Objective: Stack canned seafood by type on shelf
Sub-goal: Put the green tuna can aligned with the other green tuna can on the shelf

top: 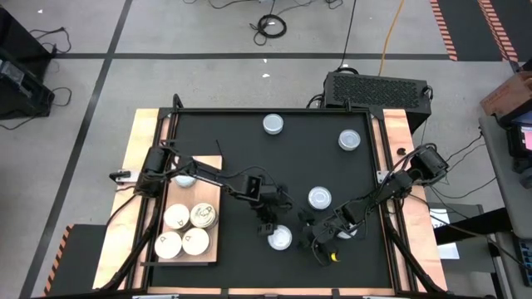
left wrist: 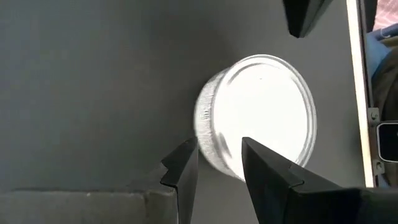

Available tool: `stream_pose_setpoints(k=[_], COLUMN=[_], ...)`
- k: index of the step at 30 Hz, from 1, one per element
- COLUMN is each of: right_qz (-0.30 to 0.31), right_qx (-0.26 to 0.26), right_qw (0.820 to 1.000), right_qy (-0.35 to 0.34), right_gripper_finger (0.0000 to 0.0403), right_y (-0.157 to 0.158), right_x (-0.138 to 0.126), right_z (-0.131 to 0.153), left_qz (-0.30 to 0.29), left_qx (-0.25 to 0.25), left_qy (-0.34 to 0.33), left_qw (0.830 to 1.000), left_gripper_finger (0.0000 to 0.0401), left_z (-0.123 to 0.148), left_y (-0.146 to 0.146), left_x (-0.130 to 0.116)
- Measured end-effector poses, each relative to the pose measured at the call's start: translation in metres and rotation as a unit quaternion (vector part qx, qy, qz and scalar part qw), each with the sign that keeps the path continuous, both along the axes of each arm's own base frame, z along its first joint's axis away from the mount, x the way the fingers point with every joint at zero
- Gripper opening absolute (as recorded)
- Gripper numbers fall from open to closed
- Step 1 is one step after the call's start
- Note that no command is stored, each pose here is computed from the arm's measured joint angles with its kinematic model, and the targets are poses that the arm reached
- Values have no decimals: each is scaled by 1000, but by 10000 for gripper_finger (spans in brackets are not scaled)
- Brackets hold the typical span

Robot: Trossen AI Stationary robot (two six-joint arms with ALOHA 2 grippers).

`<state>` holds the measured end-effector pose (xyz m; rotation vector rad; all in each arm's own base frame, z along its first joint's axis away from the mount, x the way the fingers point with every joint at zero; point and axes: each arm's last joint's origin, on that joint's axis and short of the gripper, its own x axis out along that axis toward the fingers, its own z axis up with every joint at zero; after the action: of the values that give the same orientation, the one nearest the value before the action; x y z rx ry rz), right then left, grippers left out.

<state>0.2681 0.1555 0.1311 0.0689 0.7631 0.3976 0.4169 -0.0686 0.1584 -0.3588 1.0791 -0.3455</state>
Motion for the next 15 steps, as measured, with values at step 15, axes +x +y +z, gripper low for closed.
stream_pose_setpoints(k=[15], right_qz=[0], right_qx=[-2], right_qw=[1000], right_qy=[4], right_gripper_finger=[0], right_y=[0], right_x=[-1], right_z=[-1], left_qz=[1], left_qx=[-6], left_qy=[8], left_qw=[1000], left_gripper_finger=[125], left_z=[-9], left_y=[-7], left_x=[1])
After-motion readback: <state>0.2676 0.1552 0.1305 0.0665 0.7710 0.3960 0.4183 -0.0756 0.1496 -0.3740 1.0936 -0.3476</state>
